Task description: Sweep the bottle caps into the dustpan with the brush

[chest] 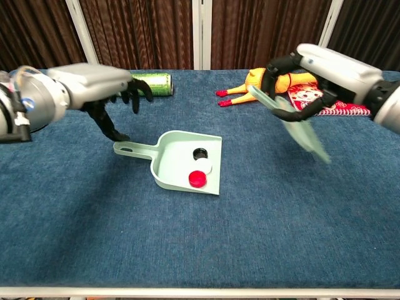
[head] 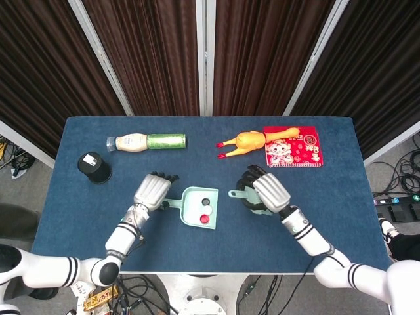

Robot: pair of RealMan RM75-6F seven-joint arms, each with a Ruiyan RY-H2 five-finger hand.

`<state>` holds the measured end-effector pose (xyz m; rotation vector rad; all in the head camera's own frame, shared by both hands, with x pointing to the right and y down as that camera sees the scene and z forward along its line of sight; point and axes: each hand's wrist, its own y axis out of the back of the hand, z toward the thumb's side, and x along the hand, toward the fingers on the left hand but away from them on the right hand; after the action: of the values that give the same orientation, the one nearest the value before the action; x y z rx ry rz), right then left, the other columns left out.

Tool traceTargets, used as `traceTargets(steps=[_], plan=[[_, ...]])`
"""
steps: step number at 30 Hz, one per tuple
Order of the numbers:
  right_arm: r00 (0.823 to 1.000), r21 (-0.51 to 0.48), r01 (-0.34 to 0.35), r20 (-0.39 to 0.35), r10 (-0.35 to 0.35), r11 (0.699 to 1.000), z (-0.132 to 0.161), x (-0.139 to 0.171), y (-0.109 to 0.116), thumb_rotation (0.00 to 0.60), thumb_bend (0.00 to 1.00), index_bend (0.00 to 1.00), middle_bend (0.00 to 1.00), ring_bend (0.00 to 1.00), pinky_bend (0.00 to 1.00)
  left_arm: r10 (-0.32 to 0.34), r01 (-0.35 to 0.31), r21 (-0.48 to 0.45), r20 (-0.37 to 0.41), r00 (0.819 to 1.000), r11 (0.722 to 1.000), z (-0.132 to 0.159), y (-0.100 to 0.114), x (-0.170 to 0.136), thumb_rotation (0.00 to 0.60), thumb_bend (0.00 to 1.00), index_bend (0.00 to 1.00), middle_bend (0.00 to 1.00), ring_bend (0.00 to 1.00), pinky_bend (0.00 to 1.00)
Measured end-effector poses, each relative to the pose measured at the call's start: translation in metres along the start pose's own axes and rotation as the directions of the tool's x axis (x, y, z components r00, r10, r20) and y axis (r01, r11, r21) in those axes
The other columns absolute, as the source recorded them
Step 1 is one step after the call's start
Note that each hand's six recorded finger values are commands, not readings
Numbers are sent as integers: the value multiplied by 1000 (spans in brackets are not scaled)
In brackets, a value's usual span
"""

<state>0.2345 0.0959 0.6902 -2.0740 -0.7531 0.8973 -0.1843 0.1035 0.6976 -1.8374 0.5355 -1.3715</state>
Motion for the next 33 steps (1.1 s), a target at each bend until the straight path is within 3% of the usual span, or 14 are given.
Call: traceTargets(steps=[2,5,9,12,15,20,23,29,33], plan=[[998,64,-48,39,45,997,-13,8,0,600,657,670,565,167,121,37,-38,-9,-24,999,999,-14,8,-6,600,194,198,312,257,284],[988,141,-129,108,115,982,-28,18,-7,600,615,449,429,41,40,93,-95,-29,-59,994,995,-35,19,-16,600,192,198,312,257,281],[961,209,-227,205,185,951,-43,28,-19,600,371,185,283,0,0,150,-157,-60,-103,983,986,-62,28,-28,600,188,198,312,257,279],[940,223,-273,268,211,936,-49,34,-26,600,279,90,225,0,0,184,-194,-63,-142,973,979,-82,34,-39,600,182,198,312,257,279],[928,217,-282,307,209,934,-50,39,-28,600,219,62,205,0,0,202,-214,-60,-170,965,975,-100,38,-48,600,180,201,313,257,279],[931,158,-192,342,129,969,-54,51,-8,600,236,63,239,4,33,227,-243,-45,-229,947,969,-130,38,-66,600,179,223,313,257,275],[923,111,-104,381,55,988,-65,72,17,600,248,67,241,6,44,241,-257,-24,-271,932,966,-153,33,-83,600,179,240,317,257,264],[886,95,50,456,-88,994,-83,138,63,600,249,70,218,6,44,248,-273,-28,-341,907,961,-194,17,-125,600,180,241,318,257,253],[857,101,129,489,-162,987,-80,183,80,600,250,70,213,6,44,296,-320,3,-382,875,948,-211,14,-159,600,180,242,318,257,244]])
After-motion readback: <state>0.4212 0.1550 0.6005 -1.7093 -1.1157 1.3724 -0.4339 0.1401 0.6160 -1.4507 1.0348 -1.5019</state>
